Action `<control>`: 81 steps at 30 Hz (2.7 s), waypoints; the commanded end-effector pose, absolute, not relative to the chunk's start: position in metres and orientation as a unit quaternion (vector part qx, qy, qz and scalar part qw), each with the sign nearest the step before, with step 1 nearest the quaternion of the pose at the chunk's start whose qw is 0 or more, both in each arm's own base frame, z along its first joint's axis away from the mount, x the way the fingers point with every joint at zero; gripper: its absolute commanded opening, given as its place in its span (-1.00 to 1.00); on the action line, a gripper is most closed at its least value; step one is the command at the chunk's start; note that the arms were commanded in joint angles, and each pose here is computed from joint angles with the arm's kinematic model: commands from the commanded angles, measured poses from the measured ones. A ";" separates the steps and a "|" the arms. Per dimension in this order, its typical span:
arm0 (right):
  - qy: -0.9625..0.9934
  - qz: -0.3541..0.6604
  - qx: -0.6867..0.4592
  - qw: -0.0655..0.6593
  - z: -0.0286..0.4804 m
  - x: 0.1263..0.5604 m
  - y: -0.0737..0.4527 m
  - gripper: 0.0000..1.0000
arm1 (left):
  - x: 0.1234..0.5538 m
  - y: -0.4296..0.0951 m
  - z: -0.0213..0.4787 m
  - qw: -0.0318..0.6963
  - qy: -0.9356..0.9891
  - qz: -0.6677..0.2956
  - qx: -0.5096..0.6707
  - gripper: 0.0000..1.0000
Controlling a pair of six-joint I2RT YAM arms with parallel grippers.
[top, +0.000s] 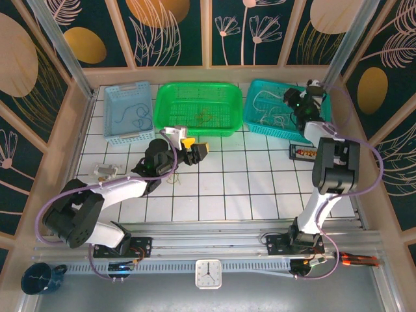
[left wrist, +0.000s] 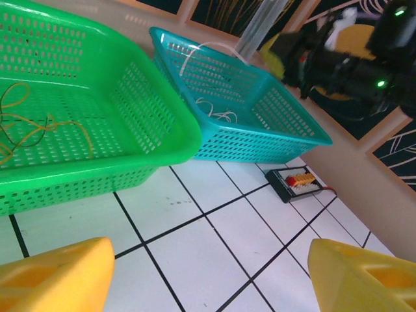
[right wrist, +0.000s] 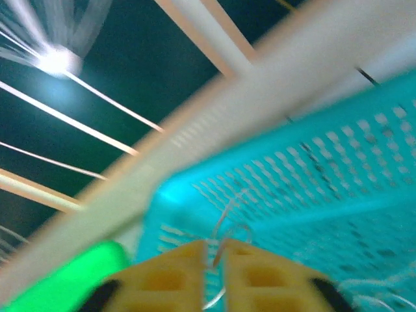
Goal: Untangle the cables
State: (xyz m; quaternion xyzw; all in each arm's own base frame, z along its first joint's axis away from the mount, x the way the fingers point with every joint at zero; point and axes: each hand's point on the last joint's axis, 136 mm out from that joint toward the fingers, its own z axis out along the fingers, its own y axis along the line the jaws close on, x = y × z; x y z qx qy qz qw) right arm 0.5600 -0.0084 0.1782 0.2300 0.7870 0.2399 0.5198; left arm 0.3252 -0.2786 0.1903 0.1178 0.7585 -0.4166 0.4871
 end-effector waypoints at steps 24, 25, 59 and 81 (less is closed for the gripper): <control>0.806 0.301 0.067 0.505 0.272 0.466 0.131 0.32 | 0.334 -0.223 0.181 0.473 0.808 -0.351 -0.028 0.98; 0.812 0.306 0.053 0.495 0.265 0.457 0.145 0.31 | 0.335 -0.219 0.178 0.470 0.810 -0.349 -0.039 0.98; 0.854 0.407 -0.274 0.171 0.061 0.260 0.443 0.09 | 0.369 -0.135 0.160 0.453 0.820 -0.320 -0.143 0.97; 0.817 0.459 -0.228 0.264 0.173 0.316 0.393 -1.00 | 0.355 -0.163 0.170 0.443 0.797 -0.402 -0.079 0.98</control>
